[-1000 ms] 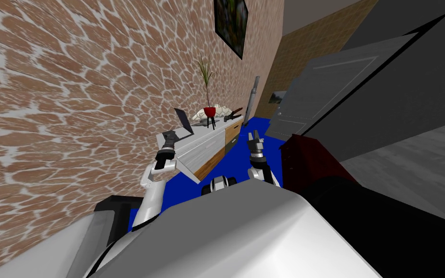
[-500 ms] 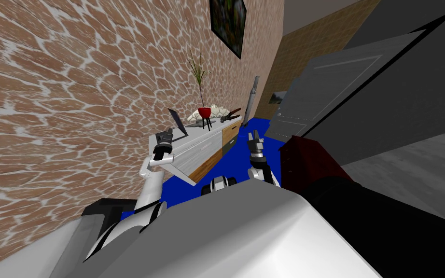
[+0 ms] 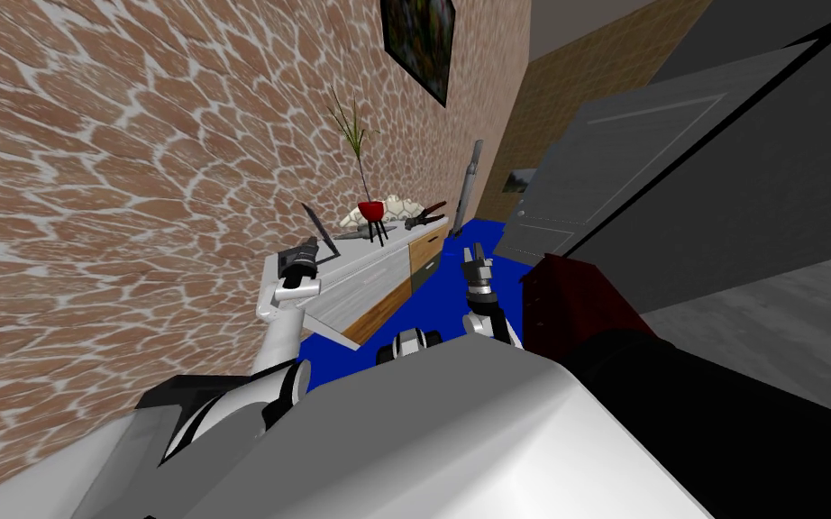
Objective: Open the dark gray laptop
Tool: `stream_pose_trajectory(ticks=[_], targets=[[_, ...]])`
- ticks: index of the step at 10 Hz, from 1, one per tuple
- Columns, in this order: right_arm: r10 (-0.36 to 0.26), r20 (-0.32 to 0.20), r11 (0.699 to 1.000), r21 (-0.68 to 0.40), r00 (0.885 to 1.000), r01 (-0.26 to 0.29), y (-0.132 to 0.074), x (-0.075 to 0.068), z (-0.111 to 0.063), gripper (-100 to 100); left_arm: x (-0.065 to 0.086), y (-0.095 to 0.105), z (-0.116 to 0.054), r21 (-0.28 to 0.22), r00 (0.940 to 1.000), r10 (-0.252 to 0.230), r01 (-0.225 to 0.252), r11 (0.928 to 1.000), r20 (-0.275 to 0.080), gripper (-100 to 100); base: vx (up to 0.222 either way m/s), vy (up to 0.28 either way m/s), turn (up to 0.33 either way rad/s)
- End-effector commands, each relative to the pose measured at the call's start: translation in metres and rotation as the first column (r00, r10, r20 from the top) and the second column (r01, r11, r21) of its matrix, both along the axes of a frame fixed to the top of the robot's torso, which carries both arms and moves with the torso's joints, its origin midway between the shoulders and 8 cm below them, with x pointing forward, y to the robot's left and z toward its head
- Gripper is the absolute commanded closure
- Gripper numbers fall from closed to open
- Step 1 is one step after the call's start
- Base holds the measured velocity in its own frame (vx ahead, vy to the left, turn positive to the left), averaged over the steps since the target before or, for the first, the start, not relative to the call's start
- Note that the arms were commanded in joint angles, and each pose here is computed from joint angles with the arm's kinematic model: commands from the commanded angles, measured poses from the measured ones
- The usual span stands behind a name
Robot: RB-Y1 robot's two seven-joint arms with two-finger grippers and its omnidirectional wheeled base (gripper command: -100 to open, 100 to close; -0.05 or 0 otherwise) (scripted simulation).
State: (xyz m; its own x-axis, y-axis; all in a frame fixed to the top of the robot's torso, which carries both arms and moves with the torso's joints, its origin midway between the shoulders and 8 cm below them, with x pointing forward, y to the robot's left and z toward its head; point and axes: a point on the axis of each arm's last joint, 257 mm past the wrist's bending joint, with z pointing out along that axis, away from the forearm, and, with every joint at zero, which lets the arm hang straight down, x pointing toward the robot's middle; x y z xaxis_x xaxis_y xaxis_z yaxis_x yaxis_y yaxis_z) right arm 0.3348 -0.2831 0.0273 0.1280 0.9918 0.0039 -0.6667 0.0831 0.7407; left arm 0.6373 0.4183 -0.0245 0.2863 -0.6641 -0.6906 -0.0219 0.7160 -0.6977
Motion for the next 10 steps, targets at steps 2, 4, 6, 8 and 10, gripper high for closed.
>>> stream_pose_trajectory(ticks=[2, 4, 6, 8, 10], targets=[[0.000, 0.000, 1.000, 0.000, 1.000, 0.000, 0.000, 0.000, 0.000, 0, 0.017, 0.026, 0.009, 0.003, 0.9970, 0.063, -0.063, 0.9980, -0.045, -100, 0.014, -0.097, 0.013], [0.000, 0.000, 1.000, 0.000, 1.000, 0.000, 0.000, 0.000, 0.000, 0, 0.024, 0.037, 0.018, 0.003, 0.9944, 0.089, -0.089, 0.9960, -0.057, -100, 0.022, -0.120, 0.011], [0.000, 0.000, 1.000, 0.000, 1.000, 0.000, 0.000, 0.000, 0.000, 0, 0.030, 0.049, 0.022, 0.000, 0.9901, 0.116, -0.117, 0.9932, -0.078, -100, 0.025, -0.123, 0.015], [0.000, 0.000, 1.000, 0.000, 1.000, 0.000, 0.000, 0.000, 0.000, 0, 0.038, 0.072, 0.031, -0.003, 0.9793, 0.167, -0.168, 0.9857, -0.114, -100, 0.037, -0.184, 0.022], [0.000, 0.000, 1.000, 0.000, 1.000, 0.000, 0.000, 0.000, 0.000, 0, 0.041, 0.095, 0.039, -0.007, 0.9651, 0.214, -0.218, 0.9760, -0.151, -100, 0.039, -0.176, 0.021]])
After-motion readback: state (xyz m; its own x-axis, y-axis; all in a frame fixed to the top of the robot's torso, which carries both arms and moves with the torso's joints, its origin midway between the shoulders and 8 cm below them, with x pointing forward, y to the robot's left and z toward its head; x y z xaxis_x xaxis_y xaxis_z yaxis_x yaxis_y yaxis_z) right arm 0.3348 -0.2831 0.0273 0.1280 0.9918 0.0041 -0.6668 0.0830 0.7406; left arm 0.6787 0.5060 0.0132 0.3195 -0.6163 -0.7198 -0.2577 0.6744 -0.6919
